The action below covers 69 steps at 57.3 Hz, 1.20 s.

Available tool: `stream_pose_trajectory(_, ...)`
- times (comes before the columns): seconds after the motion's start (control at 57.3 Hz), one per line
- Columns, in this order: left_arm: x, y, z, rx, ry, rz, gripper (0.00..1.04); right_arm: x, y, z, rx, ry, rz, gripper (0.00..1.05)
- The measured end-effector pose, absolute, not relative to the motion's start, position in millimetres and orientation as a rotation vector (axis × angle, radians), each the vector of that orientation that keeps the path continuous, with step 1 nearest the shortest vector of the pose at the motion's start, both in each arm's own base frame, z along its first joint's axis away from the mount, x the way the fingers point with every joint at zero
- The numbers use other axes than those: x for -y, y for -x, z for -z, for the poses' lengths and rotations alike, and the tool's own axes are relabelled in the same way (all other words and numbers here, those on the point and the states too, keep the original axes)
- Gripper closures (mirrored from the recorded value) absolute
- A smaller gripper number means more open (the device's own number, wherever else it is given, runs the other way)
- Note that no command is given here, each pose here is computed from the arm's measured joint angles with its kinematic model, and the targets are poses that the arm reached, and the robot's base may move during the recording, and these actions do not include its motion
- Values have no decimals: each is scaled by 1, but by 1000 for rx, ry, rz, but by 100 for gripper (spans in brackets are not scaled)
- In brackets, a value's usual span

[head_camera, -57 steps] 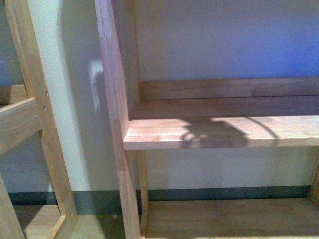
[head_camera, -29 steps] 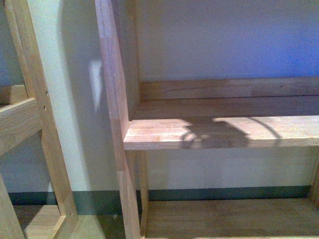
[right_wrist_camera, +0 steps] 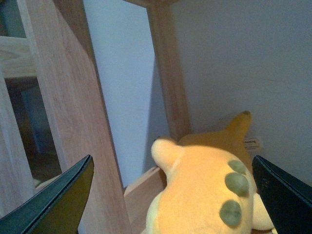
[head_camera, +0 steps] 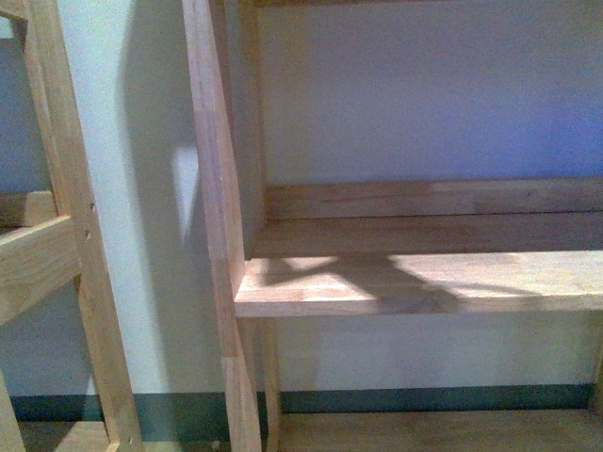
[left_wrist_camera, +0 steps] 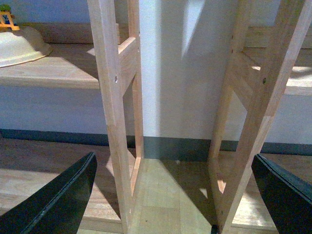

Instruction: Put away toys

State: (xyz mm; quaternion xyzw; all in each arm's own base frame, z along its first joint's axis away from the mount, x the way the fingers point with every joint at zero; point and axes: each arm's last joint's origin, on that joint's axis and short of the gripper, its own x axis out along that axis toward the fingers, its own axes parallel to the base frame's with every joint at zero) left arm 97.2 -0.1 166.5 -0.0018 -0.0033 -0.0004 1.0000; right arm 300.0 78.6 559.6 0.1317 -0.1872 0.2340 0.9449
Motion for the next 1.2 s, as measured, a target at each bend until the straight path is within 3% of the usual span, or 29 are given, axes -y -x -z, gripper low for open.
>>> stream_pose_trajectory(0.174,0,-97,-167,7,4,1,6,-74,-270,-539,374,-263,-407,6)
stream_pose_trajectory(0.296,0,-97,-167,7,4,1,6,-65,-228,-520,356,-235,-259,6)
stream_pose_trajectory(0.506,0,-97,-167,7,4,1,6,-49,-151,-458,358,-166,-89,6)
stream_pose_trajectory(0.698,0,-97,-167,7,4,1,6,-37,-113,-400,313,-63,-12,6)
stream_pose_trajectory(1.116,0,-97,-167,7,4,1,6,-37,-98,-302,282,-51,13,6)
stream_pose_trajectory(1.203,0,-97,-167,7,4,1,6,-36,-99,-287,150,-18,-11,17)
